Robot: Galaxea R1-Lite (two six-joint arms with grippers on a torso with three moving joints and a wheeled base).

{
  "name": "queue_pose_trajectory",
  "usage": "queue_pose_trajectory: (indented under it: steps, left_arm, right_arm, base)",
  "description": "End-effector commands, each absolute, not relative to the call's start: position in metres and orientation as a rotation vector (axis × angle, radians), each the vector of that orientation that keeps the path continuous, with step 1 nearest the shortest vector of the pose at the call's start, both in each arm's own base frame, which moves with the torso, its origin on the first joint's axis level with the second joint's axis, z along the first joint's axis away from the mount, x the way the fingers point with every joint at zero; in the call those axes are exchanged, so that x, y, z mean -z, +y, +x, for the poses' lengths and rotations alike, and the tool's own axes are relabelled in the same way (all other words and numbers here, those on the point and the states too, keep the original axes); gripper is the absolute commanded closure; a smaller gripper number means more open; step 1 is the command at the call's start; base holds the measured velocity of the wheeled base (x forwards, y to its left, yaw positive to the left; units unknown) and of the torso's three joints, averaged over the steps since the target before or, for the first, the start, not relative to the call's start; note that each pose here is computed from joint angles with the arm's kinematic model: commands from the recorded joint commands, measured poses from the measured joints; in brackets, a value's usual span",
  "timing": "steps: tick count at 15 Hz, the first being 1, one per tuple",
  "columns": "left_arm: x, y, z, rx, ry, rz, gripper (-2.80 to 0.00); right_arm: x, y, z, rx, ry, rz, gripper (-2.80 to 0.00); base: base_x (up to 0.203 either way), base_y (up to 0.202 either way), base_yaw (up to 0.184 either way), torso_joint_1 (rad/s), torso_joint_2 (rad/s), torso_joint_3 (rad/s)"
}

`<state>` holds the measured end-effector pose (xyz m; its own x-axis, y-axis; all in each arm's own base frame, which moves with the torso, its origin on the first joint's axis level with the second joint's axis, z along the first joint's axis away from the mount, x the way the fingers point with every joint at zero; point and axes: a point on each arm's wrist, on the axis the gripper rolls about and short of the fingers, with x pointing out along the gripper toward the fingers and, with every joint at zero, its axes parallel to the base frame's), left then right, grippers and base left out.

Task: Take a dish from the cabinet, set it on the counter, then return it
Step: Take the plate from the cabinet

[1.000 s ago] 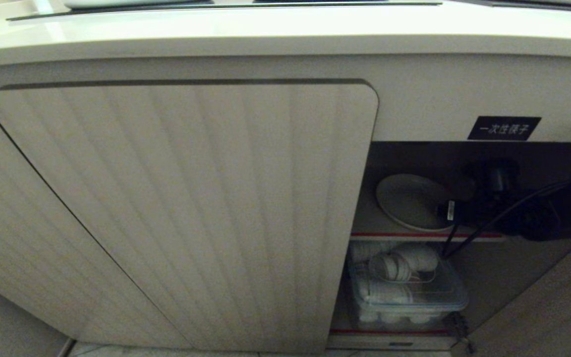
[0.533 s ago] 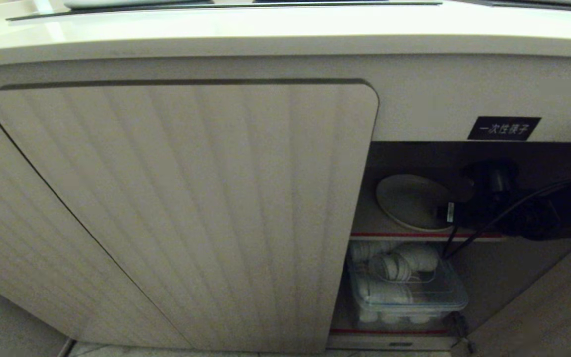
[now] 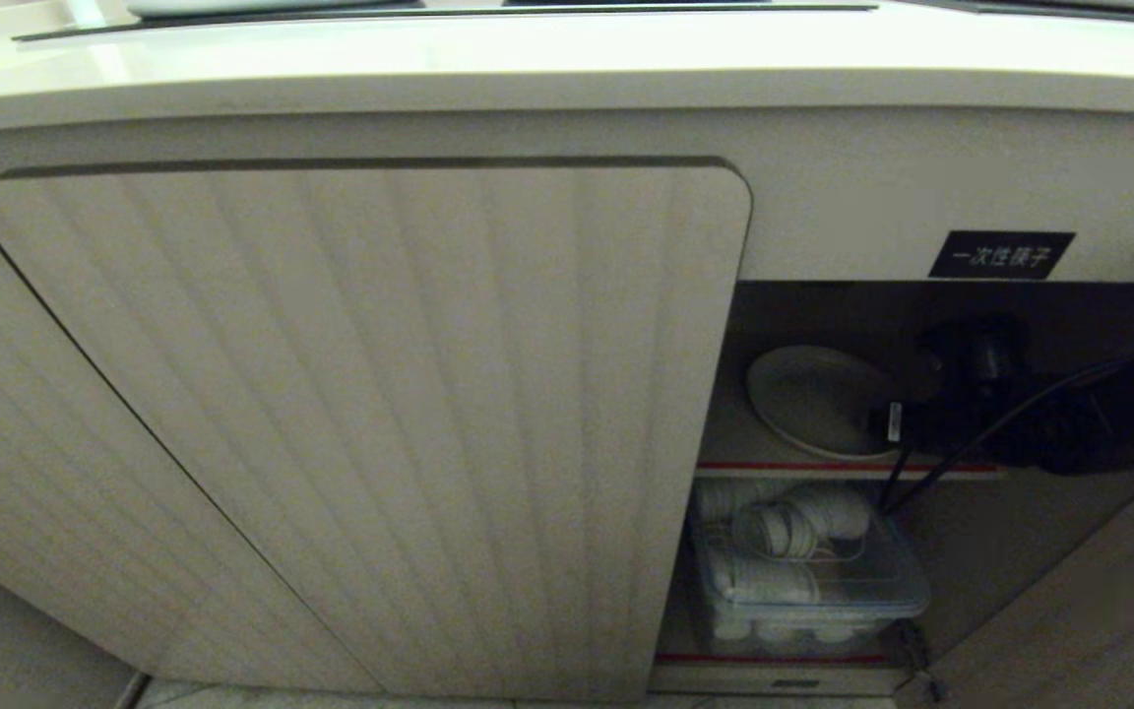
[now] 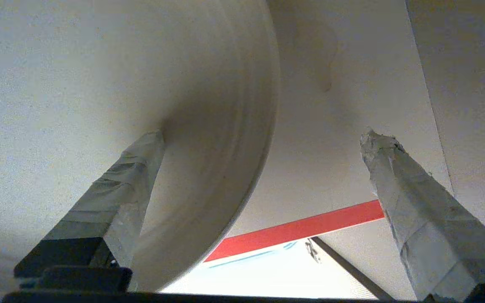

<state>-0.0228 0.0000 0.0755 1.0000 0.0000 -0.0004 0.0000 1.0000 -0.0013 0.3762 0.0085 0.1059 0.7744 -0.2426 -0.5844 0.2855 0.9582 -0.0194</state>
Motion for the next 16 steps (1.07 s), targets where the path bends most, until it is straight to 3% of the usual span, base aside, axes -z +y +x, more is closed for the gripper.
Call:
queue_pose_trajectory:
  steps: [1,16]
  left_arm:
    - [-0.0755,0.0,-0.0228,0.0,0.0,-0.002,0.0]
    - [-0.0755,0.0,-0.0228,0.0,0.0,-0.002,0.0]
  right_arm:
    - [-0.1056,0.0083,0.3766,0.289,0.621,0.073,-2.8]
    - [-0.107,0.0089,0.3766,0.289,0.641,0.07,-2.8]
  base:
    - [0.0,0.0,0.0,0.0,0.0,0.0]
    - [0.0,0.0,0.0,0.0,0.0,0.0]
